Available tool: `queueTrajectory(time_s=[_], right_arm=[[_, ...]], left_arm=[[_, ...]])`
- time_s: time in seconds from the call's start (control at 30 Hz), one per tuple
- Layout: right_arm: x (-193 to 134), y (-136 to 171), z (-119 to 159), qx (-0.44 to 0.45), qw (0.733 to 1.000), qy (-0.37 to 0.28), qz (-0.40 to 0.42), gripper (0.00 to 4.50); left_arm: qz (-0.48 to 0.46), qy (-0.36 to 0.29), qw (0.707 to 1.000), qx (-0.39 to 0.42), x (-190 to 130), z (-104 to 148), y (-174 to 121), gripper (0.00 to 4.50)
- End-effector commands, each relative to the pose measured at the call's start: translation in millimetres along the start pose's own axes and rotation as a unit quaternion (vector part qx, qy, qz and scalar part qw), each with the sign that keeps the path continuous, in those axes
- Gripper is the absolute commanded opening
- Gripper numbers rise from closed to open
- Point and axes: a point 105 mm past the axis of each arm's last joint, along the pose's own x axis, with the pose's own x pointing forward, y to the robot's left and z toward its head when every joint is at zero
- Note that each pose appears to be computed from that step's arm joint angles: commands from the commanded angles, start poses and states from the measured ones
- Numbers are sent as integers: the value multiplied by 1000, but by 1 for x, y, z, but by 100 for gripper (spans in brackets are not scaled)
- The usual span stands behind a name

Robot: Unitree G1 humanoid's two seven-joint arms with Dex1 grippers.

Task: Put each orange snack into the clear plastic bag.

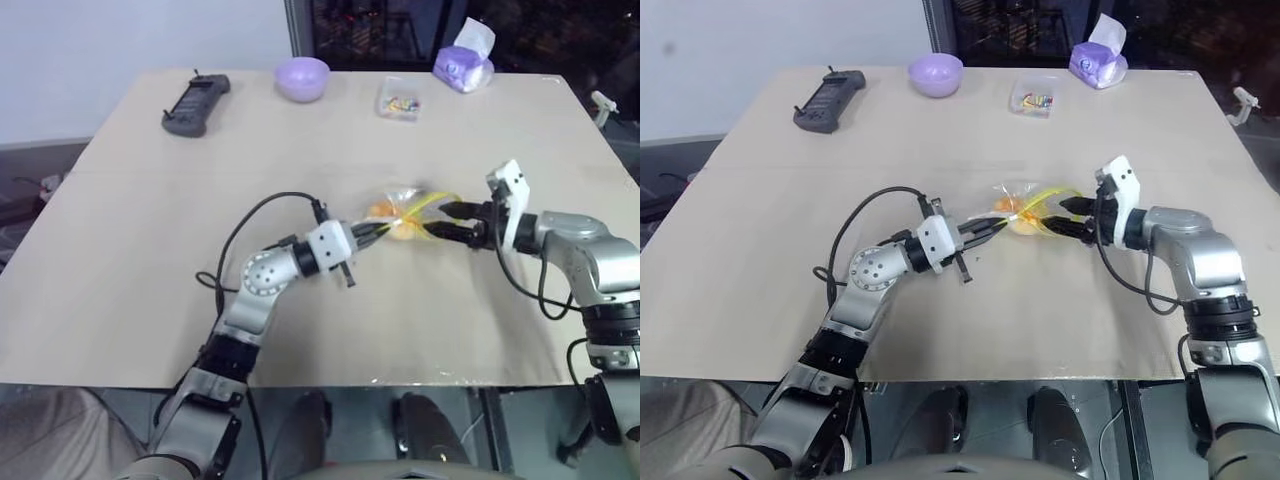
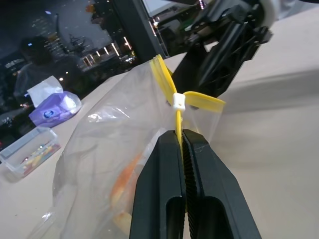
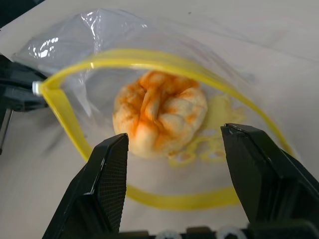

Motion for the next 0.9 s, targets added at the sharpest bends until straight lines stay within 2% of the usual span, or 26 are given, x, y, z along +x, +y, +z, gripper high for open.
queueTrajectory(time_s=[0.03, 0.13, 0.27, 0.33, 0.47, 0.73, 0.9], right_arm=[[-15, 14, 11, -32, 999, -23, 36, 321], [-32, -9, 9, -64, 998, -16, -10, 321], [-51, -31, -6, -121, 991, 33, -43, 321], [-57, -39, -7, -127, 990, 38, -53, 321], [-57, -57, -27, -185, 974, 91, -91, 321], [-20, -65, 1, -282, 949, 24, -139, 321], [-13, -55, 7, -299, 948, 9, -109, 321]], left_arm=[[19, -16, 1000, 0, -1, 8, 8, 0], [20, -16, 1000, -3, -1, 8, 7, 0], [20, -15, 1000, -4, -1, 7, 6, 0], [20, -15, 1000, -4, -1, 7, 7, 0], [21, -15, 1000, -5, -1, 7, 6, 0], [20, -12, 1000, -4, -2, 6, 6, 0], [17, -9, 1000, 0, -1, 5, 5, 0]])
